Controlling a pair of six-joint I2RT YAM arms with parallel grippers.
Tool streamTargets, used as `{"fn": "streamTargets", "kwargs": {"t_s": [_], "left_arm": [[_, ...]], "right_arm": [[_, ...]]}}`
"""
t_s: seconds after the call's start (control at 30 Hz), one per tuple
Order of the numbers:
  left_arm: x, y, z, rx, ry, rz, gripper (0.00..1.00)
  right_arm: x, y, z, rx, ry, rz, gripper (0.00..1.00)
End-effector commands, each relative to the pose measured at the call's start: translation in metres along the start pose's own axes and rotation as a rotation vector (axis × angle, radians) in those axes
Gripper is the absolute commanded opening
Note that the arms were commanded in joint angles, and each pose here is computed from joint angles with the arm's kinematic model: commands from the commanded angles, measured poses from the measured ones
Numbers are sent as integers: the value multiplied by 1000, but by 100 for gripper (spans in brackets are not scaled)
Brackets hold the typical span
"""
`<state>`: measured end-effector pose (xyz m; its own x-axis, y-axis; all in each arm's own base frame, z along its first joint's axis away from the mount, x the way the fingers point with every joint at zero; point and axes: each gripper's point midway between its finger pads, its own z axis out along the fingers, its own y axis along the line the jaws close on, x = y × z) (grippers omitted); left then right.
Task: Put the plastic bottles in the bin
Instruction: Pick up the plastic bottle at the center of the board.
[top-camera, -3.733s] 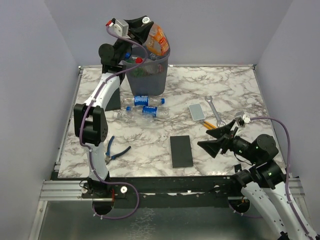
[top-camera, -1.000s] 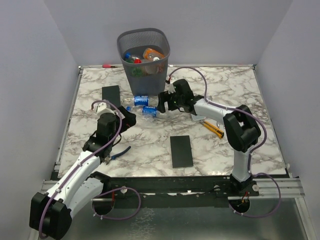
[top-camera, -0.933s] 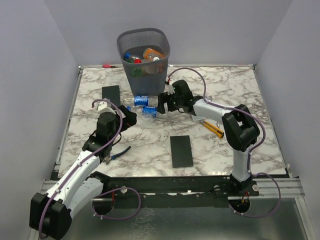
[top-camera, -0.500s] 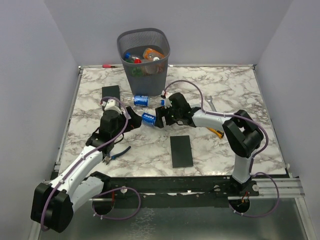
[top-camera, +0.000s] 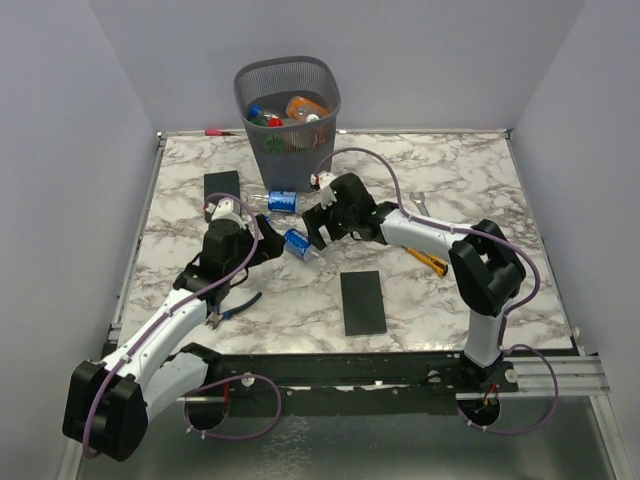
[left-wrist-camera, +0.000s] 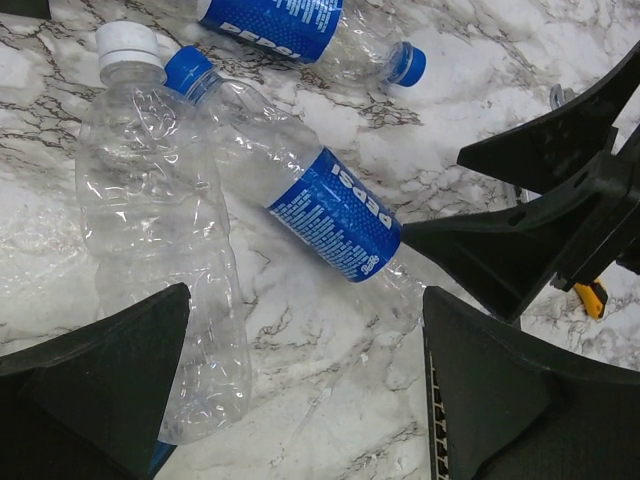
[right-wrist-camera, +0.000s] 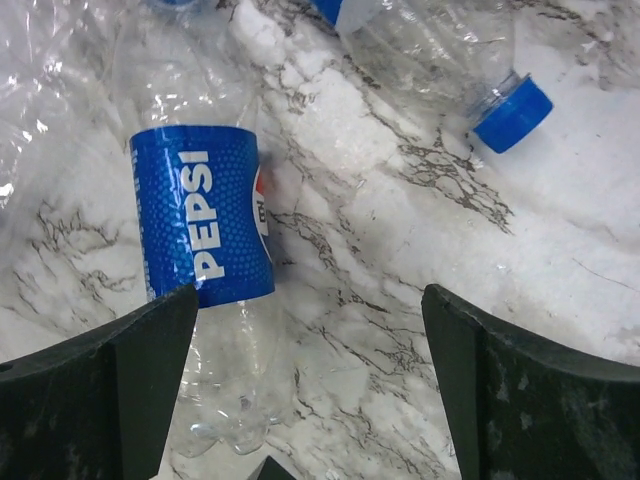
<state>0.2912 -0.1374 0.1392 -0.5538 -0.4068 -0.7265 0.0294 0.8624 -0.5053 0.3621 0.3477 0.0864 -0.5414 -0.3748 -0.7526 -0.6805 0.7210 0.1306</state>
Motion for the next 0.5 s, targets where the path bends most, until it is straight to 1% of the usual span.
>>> {"fn": "streamTargets", "kwargs": {"t_s": [0.0,0.1,0.17,0.3,0.47], "left_arm": [[-4,-2,-3,-5,-2,14,99],[-5,-2,-4,-5,-5,14,99],[-6,-3,-4,-3,-7,14,99],[-6,-3,-5,-1,-10,11,99],[-5,-3,-4,-1,-4,6,99]], "right_arm": [[25,15,3,-85,110,-162,98],[29,32,4,-155,146,-175,98],[34,43,6,-165,169,-193,98],[34,59,4,-195,157,-162,98],[61,68,12,-175,236,-158,96]]}}
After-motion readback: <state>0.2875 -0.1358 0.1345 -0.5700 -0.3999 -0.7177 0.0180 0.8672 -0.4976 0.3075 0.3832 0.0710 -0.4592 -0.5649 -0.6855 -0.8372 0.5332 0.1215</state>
